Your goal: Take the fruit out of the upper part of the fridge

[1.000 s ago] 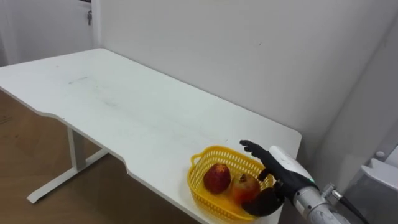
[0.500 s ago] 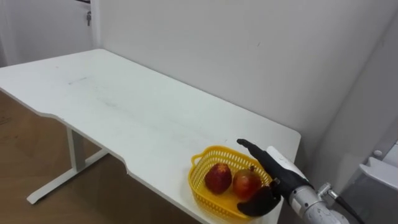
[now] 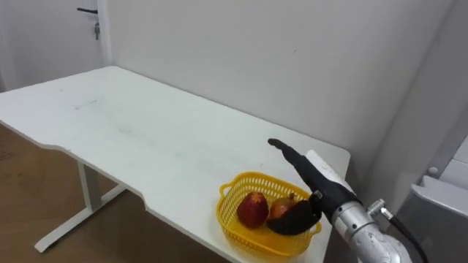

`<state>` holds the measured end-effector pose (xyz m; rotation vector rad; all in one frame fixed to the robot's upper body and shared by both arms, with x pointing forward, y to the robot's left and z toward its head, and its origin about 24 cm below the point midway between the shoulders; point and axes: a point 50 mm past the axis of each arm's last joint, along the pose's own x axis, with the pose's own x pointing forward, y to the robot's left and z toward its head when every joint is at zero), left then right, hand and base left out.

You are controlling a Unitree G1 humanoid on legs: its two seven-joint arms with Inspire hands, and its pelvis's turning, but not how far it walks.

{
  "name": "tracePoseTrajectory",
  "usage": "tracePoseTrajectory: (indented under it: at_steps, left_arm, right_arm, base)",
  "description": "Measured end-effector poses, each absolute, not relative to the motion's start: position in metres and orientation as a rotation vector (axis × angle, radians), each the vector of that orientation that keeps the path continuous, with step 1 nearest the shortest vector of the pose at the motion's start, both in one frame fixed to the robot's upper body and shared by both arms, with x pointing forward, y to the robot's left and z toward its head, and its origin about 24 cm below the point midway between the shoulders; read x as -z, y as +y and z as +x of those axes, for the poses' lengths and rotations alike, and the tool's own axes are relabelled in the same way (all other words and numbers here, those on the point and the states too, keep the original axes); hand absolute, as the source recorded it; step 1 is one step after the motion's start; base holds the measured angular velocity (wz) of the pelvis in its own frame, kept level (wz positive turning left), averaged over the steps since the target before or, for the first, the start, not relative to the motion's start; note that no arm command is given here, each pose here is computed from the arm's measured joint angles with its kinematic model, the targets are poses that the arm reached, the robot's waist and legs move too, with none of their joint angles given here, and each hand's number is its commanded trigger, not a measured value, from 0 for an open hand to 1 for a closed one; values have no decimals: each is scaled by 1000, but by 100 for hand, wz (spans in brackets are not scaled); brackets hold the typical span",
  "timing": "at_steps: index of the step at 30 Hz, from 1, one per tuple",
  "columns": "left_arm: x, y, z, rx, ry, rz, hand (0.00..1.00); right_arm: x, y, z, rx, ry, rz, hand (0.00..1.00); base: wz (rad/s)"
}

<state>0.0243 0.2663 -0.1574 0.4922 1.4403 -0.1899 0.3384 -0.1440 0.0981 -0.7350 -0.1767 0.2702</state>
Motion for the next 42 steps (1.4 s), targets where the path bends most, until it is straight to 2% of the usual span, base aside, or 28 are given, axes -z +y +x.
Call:
tracePoseTrajectory:
  at_steps: [6, 11, 20, 27, 36, 42]
  left_arm:
    - [160, 258, 10, 176, 1469, 440, 0]
    - [162, 252, 8, 165, 1458, 412, 0]
    - [164, 245, 12, 172, 1413, 405, 0]
    - [165, 241, 1, 162, 1426, 399, 0]
    - [167, 233, -8, 163, 1433, 386, 0]
    - [167, 233, -3, 141, 1416, 406, 0]
  right_arm:
    - [-130, -140, 333, -242, -318, -692, 0]
    - [-159, -142, 307, -192, -490, -577, 0]
    - [-172, -144, 267, -139, -631, -424, 0]
    - [-159, -159, 242, -60, -613, -373, 0]
    - [-162, -193, 228, 229, -691, -411, 0]
    - [-128, -212, 218, 381, -550, -413, 0]
  base:
    - [-10]
    - [-21]
    - [-23]
    - [-15]
    - [-9]
    - [-13]
